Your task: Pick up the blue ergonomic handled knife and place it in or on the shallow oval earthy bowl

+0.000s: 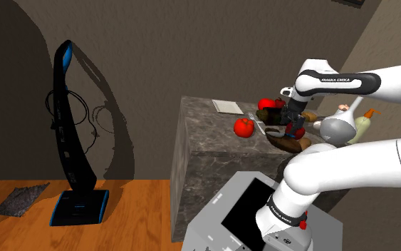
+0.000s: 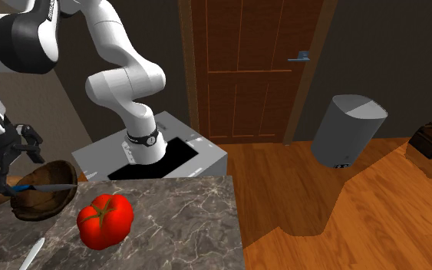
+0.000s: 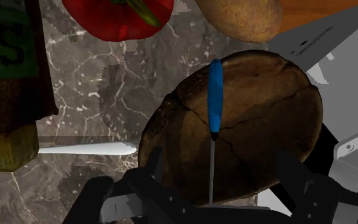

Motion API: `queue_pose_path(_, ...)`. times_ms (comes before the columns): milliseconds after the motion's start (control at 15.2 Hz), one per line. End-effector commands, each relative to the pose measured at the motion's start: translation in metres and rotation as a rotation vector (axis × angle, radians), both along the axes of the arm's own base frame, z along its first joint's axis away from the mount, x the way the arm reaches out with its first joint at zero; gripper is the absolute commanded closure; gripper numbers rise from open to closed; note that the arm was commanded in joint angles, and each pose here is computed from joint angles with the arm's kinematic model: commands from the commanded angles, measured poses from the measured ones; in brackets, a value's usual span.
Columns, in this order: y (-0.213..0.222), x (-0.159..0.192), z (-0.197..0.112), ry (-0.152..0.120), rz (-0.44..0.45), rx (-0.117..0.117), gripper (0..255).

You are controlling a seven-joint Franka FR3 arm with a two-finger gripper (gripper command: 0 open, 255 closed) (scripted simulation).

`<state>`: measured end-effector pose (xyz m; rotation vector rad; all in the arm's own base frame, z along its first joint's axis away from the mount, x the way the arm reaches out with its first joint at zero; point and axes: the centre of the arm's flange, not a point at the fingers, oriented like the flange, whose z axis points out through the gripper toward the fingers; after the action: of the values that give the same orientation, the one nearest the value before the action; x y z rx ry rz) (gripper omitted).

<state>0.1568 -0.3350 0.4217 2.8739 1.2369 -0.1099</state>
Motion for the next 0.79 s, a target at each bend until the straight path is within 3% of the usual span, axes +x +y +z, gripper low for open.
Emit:
queue_pose_path(0, 0.000, 0.001, 0.013, 0.000, 0.000, 0.000, 0)
queue_pose_path(198, 0.002, 0.003, 0.050, 0.000, 0.000, 0.000, 0)
queue_pose_path(726, 0.002, 0.003, 0.050, 0.000, 0.000, 0.000, 0)
